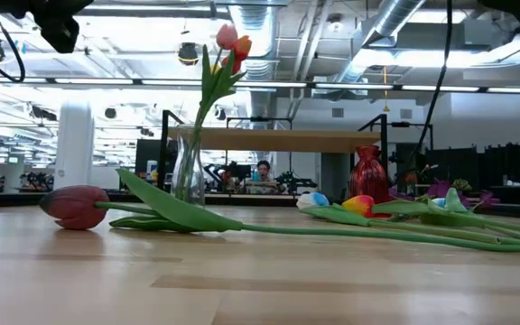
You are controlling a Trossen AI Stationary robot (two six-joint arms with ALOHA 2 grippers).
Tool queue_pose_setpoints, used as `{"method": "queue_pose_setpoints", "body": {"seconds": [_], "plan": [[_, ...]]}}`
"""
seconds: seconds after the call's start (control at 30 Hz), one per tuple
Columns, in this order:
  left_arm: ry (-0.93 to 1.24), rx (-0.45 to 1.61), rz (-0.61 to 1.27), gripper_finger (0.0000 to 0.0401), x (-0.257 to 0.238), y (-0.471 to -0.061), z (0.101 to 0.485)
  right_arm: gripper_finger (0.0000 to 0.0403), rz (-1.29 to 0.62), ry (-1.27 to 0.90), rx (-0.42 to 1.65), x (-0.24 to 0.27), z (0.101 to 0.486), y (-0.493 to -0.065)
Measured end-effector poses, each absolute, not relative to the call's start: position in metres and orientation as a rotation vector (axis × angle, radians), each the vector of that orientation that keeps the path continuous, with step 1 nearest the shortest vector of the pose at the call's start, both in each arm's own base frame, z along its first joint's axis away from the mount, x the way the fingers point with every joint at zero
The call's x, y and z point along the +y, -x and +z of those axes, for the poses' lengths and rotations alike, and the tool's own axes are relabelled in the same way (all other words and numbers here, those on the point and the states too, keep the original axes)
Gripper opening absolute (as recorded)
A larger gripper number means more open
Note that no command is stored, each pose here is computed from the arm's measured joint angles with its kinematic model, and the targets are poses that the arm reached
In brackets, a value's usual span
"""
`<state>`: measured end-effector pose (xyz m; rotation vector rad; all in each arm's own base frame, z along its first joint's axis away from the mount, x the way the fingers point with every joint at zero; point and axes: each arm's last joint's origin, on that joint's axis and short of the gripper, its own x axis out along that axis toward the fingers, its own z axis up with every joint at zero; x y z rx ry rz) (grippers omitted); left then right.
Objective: Pick and place flowers into a vace then onto a shelf
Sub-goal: Put the left black flower into the transparent vase
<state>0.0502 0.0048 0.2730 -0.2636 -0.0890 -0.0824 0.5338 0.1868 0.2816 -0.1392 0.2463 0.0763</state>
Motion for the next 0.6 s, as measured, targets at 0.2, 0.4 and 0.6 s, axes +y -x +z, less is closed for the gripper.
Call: {"method": "queue_pose_setpoints", "body": {"seconds": [0.2,0.4,0.6], "plan": [[0.228,-0.17,-0.09,0.0184,0.005,-0.049,0.281,0.0004,0.045,0.228,0.04,0.172,0.331,-0.527],[0.16,-0.205,-0.15,0.0184,0.004,-0.051,0.287,0.0005,0.019,0.288,-0.179,0.156,0.369,-0.521],[0.134,-0.226,-0.18,0.0184,0.008,-0.067,0.294,0.0004,0.08,0.246,-0.405,0.135,0.403,-0.513]]}}
